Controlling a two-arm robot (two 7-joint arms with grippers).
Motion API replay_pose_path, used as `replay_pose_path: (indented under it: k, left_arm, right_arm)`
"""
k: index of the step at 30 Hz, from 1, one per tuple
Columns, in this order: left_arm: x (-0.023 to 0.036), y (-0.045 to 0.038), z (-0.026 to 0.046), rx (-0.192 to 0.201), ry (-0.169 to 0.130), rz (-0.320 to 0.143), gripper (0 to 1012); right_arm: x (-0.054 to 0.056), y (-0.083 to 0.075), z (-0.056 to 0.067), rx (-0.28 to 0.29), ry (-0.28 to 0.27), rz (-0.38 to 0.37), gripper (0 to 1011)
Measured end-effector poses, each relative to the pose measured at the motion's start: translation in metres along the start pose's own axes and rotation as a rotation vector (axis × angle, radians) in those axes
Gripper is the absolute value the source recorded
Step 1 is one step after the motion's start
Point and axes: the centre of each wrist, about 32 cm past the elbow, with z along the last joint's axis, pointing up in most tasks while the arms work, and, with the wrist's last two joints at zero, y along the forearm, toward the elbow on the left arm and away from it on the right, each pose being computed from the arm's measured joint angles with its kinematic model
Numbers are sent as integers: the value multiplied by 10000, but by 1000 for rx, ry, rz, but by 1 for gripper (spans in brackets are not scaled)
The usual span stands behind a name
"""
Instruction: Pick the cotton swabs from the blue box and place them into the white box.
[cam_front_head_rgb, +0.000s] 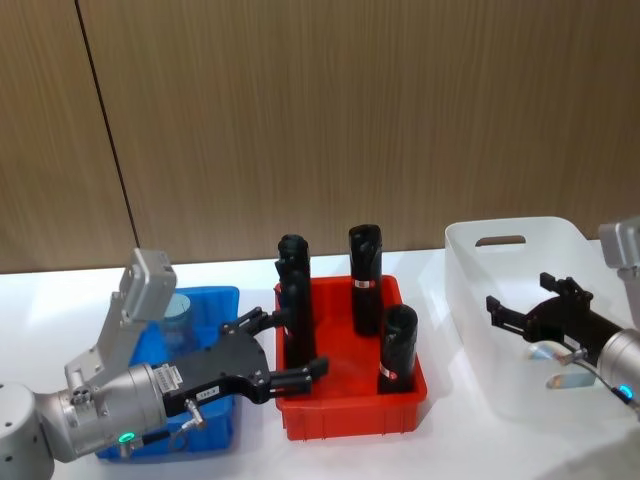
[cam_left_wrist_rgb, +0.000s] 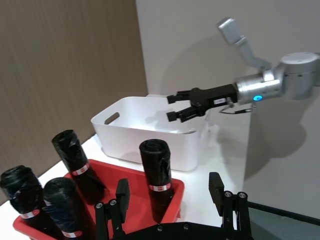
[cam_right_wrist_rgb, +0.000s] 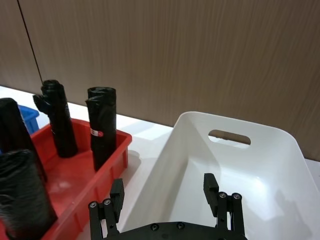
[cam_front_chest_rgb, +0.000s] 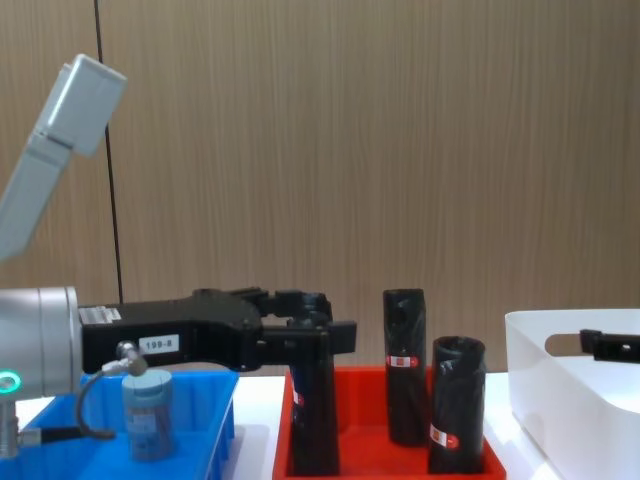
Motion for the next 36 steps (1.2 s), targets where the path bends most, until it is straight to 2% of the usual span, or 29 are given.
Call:
replay_pose_path:
  k: [4, 13, 27, 33, 36]
  left_arm:
    - [-52, -34, 6, 3, -13, 37, 1000]
    - [-179, -108, 13, 9, -44, 127, 999]
    - [-370, -211, 36, 5, -91, 259, 1000]
    - [-458, -255, 51, -1, -112, 320, 1000]
    - [-501, -274, 56, -5, -121, 349, 1000]
  right_arm:
    - [-148, -65, -5, 33, -4, -4, 1002]
    - [-408, -200, 3, 93, -7, -16, 1002]
    - [-830, -479, 62, 201, 14, -42, 1002]
    - [-955, -580, 94, 237, 24, -53, 1002]
    - [-981, -602, 100, 243, 27, -56, 1002]
